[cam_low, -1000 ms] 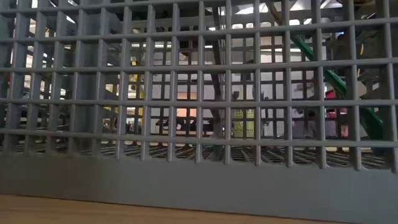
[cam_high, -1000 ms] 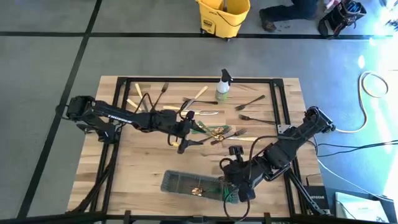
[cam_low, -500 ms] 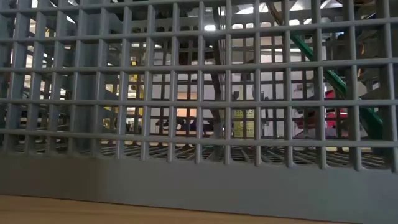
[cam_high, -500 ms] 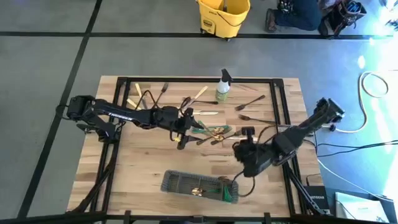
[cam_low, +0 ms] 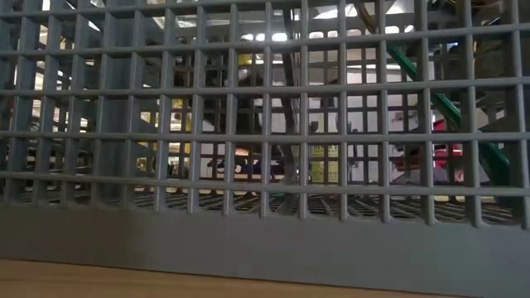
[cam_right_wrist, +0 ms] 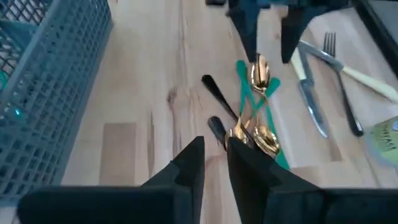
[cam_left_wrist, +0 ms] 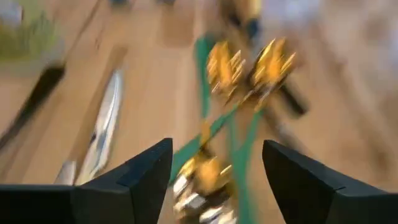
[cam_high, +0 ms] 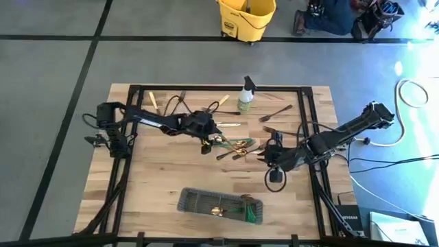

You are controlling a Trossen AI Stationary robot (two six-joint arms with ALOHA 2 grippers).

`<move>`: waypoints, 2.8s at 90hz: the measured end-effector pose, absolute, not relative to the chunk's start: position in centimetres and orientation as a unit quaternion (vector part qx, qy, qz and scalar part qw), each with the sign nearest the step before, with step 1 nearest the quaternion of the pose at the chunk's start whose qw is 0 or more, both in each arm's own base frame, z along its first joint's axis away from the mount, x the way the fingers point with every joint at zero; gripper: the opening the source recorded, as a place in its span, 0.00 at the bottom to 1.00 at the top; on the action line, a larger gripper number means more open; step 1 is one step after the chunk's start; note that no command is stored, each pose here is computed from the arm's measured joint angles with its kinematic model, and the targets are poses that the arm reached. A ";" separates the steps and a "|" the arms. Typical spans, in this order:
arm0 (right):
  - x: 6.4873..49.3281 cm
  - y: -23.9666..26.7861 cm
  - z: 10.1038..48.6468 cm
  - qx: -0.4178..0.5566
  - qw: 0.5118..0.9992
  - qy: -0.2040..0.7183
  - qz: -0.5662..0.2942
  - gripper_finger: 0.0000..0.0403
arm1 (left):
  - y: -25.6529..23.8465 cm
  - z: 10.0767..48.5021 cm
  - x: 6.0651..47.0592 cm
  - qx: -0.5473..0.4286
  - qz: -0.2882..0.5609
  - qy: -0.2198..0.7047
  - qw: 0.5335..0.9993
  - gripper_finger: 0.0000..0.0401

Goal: Sort silverware
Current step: Put the top green spoon into the gray cutlery rack

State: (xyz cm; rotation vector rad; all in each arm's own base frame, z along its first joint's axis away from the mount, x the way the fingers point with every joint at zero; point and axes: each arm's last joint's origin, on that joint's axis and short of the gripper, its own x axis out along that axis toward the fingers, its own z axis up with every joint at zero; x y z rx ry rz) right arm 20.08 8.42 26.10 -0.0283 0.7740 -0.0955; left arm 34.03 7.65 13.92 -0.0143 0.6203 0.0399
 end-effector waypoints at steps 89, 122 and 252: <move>21.2 6.5 25.5 -0.027 0.927 0.373 -0.033 0.13 | 8.1 12.9 39.7 0.075 0.009 0.357 0.931 0.59; 19.9 3.3 22.6 0.027 0.949 0.311 -0.031 0.13 | 7.9 12.5 39.8 0.084 0.003 0.362 0.928 0.58; 19.3 1.7 19.5 0.092 0.955 0.282 0.006 0.13 | 9.3 11.5 40.1 -0.004 0.029 0.358 0.933 0.37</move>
